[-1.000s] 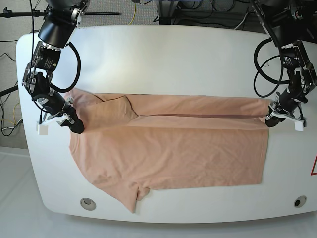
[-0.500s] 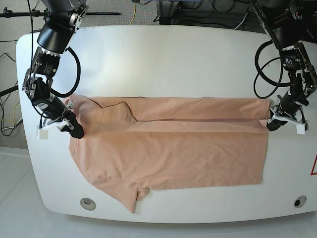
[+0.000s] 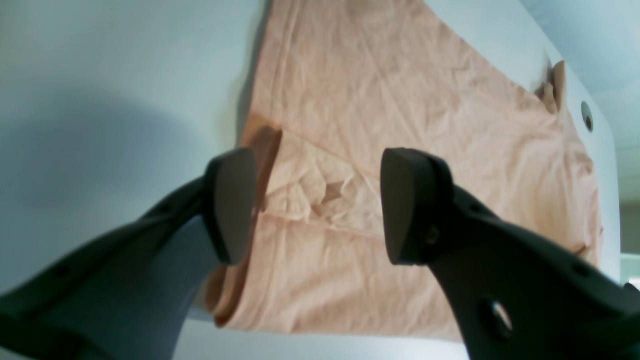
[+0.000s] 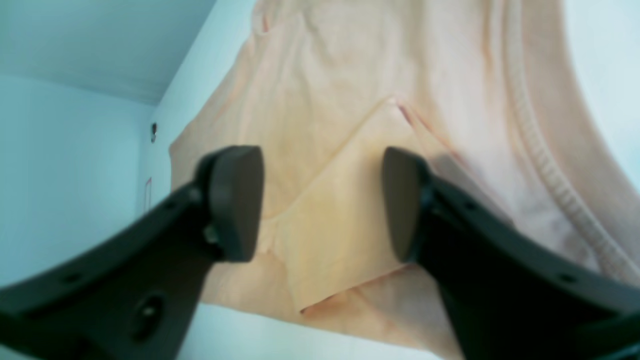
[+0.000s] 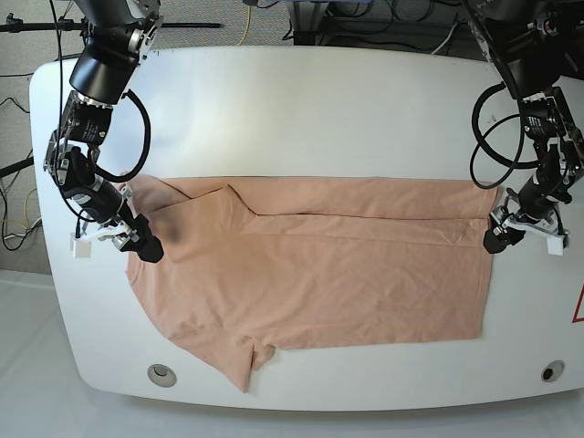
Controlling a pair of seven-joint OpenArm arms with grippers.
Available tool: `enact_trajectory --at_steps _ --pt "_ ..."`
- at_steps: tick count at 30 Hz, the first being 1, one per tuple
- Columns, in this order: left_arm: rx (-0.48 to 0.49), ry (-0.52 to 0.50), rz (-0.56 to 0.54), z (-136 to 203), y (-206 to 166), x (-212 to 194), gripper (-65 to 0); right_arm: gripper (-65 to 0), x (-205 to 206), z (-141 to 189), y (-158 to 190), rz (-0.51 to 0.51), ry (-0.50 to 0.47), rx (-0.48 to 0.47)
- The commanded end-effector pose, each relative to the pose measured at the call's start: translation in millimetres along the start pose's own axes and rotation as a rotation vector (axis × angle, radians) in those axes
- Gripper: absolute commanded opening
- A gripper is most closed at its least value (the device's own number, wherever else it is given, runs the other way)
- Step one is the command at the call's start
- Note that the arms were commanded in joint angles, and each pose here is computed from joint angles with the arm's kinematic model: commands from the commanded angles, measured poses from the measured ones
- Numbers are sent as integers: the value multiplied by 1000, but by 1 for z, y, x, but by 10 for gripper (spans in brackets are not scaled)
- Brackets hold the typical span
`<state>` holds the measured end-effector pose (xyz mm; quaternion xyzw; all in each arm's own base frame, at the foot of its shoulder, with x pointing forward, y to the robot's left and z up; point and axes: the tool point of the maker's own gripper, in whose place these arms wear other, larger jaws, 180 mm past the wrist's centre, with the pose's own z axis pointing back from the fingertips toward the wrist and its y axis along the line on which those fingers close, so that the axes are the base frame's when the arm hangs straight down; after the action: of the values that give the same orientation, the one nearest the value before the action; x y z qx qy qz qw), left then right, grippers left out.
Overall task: Fold the T-shirt properly
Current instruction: 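Fold the lifted edge over the shirt with both grippers, laying it down, then open both grippers and raise them off the folded edge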
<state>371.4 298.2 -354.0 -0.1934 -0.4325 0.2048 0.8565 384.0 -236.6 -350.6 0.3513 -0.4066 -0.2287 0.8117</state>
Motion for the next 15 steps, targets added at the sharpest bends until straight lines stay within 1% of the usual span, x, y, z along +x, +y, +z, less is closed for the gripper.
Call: enact_trajectory --at_steps 1,3,9,13,15 --pt "-20 -62 -28 3 -7 26 -282 -241 25 4 10 32 -56 25" --pt "-3 -57 -34 5 -1 22 -327 -239 23 9 7 47 -51 10" --pt "17 -66 -65 11 5 22 -360 -251 27 21 11 121 -65 -10" --pt "34 -83 -99 20 10 22 -372 -246 29 32 16 204 -80 -45" --pt "21 -107 -122 26 3 25 -377 -245 27 37 17 269 -81 -76"
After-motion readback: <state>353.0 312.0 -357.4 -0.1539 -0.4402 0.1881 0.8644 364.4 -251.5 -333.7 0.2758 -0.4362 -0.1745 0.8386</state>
